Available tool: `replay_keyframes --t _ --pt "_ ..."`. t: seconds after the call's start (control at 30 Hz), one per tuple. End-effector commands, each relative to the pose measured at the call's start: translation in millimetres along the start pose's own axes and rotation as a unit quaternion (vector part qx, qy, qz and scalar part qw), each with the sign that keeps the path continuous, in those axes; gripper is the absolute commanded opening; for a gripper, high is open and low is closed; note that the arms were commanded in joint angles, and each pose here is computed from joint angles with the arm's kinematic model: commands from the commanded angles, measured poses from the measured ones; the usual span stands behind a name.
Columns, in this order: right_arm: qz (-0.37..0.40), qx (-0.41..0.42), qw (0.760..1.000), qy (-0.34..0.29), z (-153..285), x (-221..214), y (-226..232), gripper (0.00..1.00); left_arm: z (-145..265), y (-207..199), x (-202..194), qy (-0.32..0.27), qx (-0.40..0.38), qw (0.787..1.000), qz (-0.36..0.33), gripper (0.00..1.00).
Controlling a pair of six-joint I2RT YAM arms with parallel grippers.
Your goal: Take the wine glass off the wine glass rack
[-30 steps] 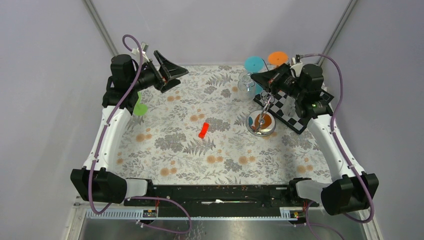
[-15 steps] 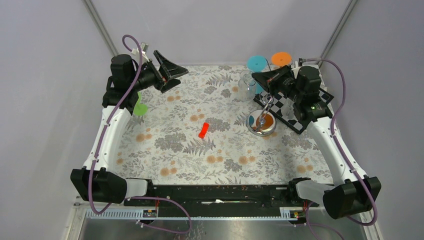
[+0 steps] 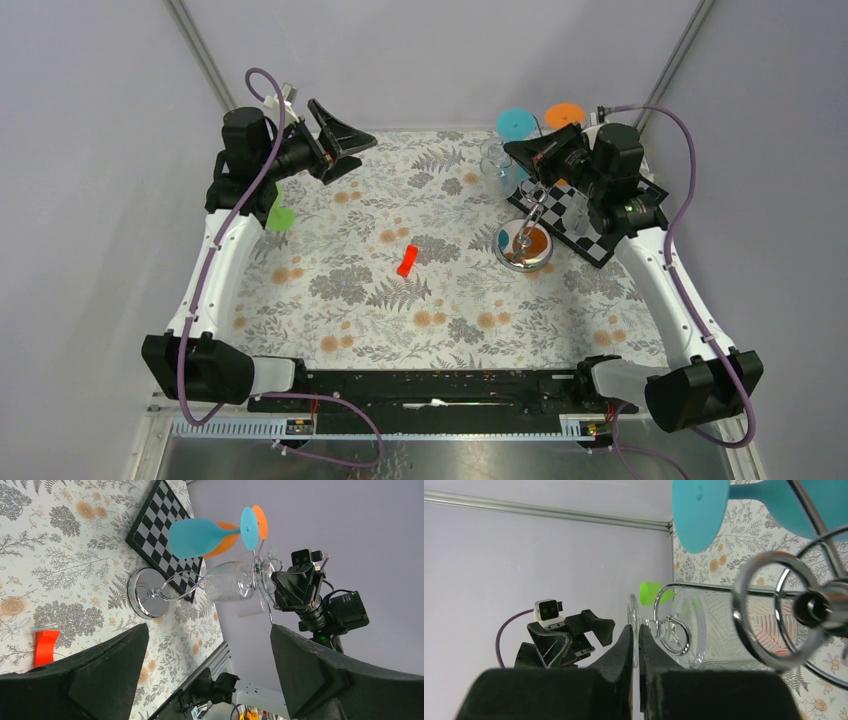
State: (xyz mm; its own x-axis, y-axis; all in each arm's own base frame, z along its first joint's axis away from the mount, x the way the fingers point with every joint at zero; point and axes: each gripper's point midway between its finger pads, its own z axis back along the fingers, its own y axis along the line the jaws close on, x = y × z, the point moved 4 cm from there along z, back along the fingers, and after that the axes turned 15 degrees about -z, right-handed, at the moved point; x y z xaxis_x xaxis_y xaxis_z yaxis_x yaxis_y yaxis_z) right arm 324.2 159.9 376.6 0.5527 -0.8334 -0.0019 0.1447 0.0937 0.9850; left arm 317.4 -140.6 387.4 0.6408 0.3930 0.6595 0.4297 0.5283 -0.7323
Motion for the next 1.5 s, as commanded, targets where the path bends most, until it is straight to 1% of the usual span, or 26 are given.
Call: replay_keyframes --t 0.0,0.27,0.43,0.77,1.03,1.27,1.47 --pt "0.045 0.06 0.997 0.023 12.6 -7.0 46.9 0.0 4.8 -21.0 16.1 -0.025 -0.027 0.999 -0.037 0.99" --pt "0.04 0.055 0.997 0.03 4.9 -3.9 43.3 0.0 5.3 -19.7 13.4 -0.022 -0.027 0.999 -0.038 0.99" --pt "0.018 0.059 0.997 0.04 -3.5 -3.1 40.1 0.0 4.9 -19.3 12.9 -0.021 -0.027 0.999 -0.038 0.99" --pt "0.015 0.052 0.998 0.035 -11.7 3.4 35.4 0.0 4.1 -19.6 14.6 -0.021 -0.028 0.999 -0.038 0.99" --pt "0.016 0.05 0.999 0.01 -13.7 11.9 34.1 0.0 2.6 -18.5 15.5 -0.02 -0.027 0.999 -0.036 0.99" --pt "0.01 0.046 0.998 -0.031 -12.0 21.3 32.1 0.0 2.0 -18.3 15.8 -0.02 -0.028 0.999 -0.035 0.99" --pt "0.013 0.037 0.998 -0.05 -7.3 24.8 29.3 0.0 1.9 -17.5 15.2 -0.018 -0.028 0.999 -0.034 0.99"
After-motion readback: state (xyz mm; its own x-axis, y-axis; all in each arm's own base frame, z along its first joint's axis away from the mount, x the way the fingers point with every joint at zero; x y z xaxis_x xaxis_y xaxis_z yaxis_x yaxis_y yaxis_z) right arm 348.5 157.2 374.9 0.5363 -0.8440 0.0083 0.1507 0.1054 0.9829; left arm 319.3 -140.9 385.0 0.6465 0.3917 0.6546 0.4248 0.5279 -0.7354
